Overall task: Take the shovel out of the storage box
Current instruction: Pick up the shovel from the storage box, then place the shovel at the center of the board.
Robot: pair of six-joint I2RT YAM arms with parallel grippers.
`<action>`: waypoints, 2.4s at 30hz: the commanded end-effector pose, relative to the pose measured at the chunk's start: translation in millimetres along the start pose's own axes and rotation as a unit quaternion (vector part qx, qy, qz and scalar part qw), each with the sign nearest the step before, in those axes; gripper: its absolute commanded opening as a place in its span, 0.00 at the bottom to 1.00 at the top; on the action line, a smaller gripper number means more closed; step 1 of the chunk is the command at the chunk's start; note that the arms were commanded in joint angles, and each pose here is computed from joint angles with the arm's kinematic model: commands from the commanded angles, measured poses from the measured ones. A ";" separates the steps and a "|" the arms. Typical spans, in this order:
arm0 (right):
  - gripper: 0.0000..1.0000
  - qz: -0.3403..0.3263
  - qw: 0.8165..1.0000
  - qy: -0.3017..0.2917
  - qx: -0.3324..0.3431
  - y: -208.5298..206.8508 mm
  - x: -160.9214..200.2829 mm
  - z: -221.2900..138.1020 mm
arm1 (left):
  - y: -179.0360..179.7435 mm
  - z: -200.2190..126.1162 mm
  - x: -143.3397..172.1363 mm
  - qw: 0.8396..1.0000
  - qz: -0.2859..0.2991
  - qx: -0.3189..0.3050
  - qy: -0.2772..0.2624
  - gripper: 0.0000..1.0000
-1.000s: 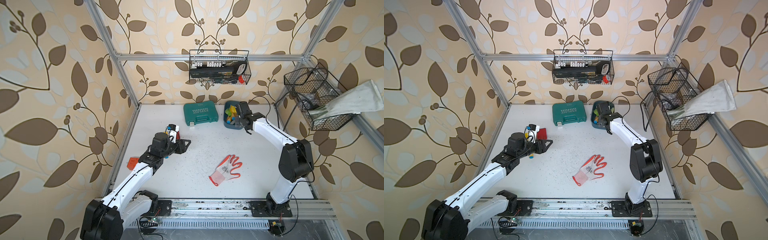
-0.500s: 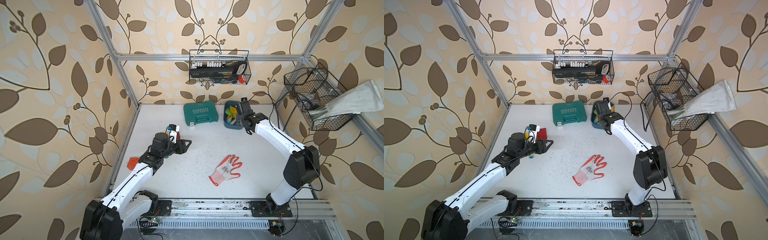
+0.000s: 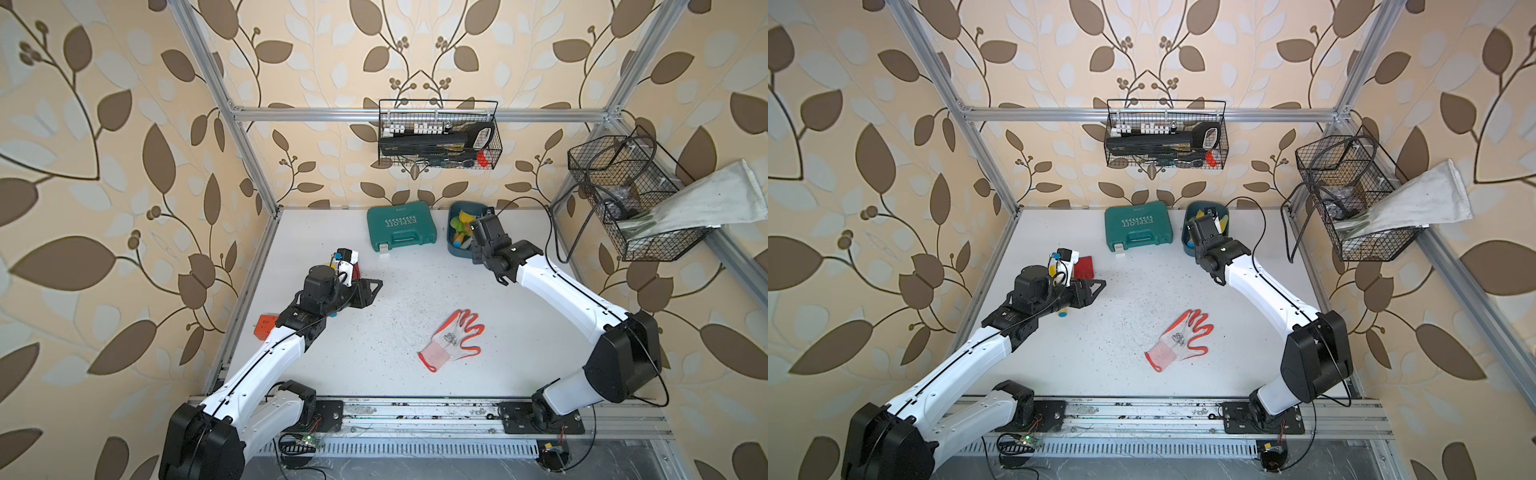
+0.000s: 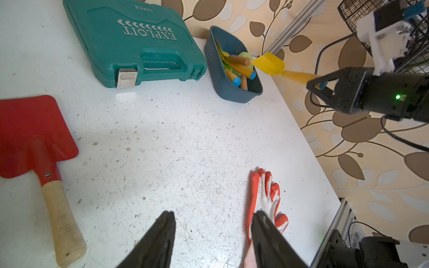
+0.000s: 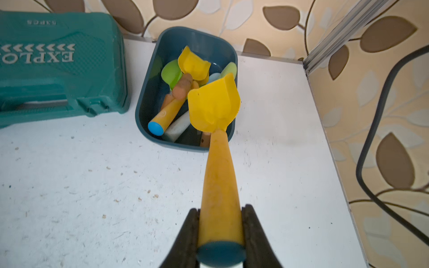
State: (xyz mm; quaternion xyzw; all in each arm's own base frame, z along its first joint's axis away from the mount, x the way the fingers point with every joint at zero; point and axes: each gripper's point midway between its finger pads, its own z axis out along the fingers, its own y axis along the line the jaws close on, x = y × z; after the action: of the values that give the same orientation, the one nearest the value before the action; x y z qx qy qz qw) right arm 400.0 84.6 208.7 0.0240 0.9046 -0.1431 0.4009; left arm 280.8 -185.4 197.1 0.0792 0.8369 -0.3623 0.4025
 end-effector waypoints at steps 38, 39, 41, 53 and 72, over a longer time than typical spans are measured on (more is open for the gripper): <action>0.01 0.083 0.916 -0.221 -0.325 75.1 -5.1 -197.0 | -124.0 -3.3 -83.7 0.966 -0.149 0.195 -0.085 0.68; 0.01 0.087 0.911 -0.230 -0.332 76.6 -6.6 -203.3 | -128.3 -2.0 -82.7 0.965 -0.150 0.196 -0.084 0.68; 0.01 0.089 0.905 -0.242 -0.340 80.2 -6.5 -212.0 | -131.3 0.2 -81.3 0.965 -0.156 0.194 -0.088 0.69; 0.01 0.087 0.888 -0.270 -0.362 103.1 -9.6 -240.8 | -149.4 5.8 -93.5 0.946 -0.184 0.239 -0.115 0.70; 0.01 0.077 0.883 -0.252 -0.388 132.0 5.5 -244.1 | -163.7 9.8 -101.0 0.935 -0.193 0.272 -0.119 0.61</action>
State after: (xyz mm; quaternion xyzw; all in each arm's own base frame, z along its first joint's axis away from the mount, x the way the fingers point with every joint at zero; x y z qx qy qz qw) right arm 242.6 273.4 322.0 -0.1102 0.7604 0.2321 0.5964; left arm 287.0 -290.5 328.1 -0.0361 0.6789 -0.6349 0.3671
